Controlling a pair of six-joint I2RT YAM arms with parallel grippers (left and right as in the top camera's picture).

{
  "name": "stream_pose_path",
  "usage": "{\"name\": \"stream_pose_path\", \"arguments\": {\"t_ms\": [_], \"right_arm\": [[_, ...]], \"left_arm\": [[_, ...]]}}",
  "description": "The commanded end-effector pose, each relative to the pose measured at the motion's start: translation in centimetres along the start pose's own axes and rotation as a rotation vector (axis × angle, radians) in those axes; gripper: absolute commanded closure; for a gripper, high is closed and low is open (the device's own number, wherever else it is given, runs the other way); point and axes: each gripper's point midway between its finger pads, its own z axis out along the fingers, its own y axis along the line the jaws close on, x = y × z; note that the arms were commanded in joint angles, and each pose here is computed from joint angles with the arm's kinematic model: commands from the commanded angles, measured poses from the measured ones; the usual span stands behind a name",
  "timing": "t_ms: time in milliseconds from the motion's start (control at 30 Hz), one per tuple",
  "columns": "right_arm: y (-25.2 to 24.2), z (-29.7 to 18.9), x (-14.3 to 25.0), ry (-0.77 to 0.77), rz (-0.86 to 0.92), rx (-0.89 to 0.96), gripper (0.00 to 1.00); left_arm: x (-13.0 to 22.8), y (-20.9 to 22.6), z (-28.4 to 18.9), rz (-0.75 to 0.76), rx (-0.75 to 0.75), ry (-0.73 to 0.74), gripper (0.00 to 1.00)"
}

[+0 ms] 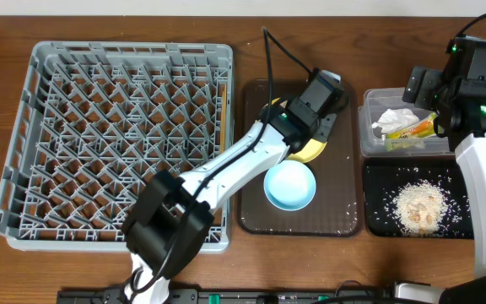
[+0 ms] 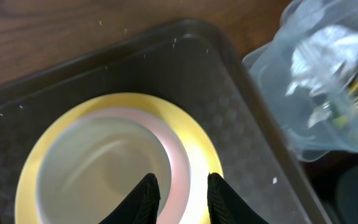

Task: Sort waste into correct bins and load items into the dishwasher rack
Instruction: 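Lower the left gripper into the white cup and grip its rim, then lift the white cup with the left gripper and carry it over the rack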

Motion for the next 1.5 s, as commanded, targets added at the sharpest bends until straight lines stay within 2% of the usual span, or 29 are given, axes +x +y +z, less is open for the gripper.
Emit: {"name": "stream_pose_path", "arguments": {"t_ms": [0, 700, 967, 1233, 1300, 1467], "right_arm": [[-0.3, -0.6, -0.6, -0.020, 0.018, 0.003, 0.01], [-0.3, -0.6, -0.6, -0.021, 0.018, 0.003, 0.01], [-0.3, -0.6, -0.6, -0.021, 0.018, 0.003, 0.01], [-0.3, -0.6, -0.6, -0.020, 0.018, 0.003, 0.01], [-0.3, -0.6, -0.6, -0.020, 0.018, 0.003, 0.01], [-0.3, -0.6, -0.6, -0.021, 0.018, 0.003, 0.01]], "left_arm": [[0.7, 0.4, 1.0, 0.031, -0.017, 0.016, 0.71], [1.9, 1.6, 3.6, 0.096, -0.081, 0.033, 0.71], [2.0, 1.8, 3.6, 0.096, -0.089, 0.037, 0.80], [2.4, 1.9, 3.6, 0.099, -0.094, 0.057, 0.81], [2.6, 2.0, 3.6, 0.100, -0.095, 0.062, 0.87], [2.9, 2.1, 3.5, 0.102, -0.099, 0.076, 0.86]]}}
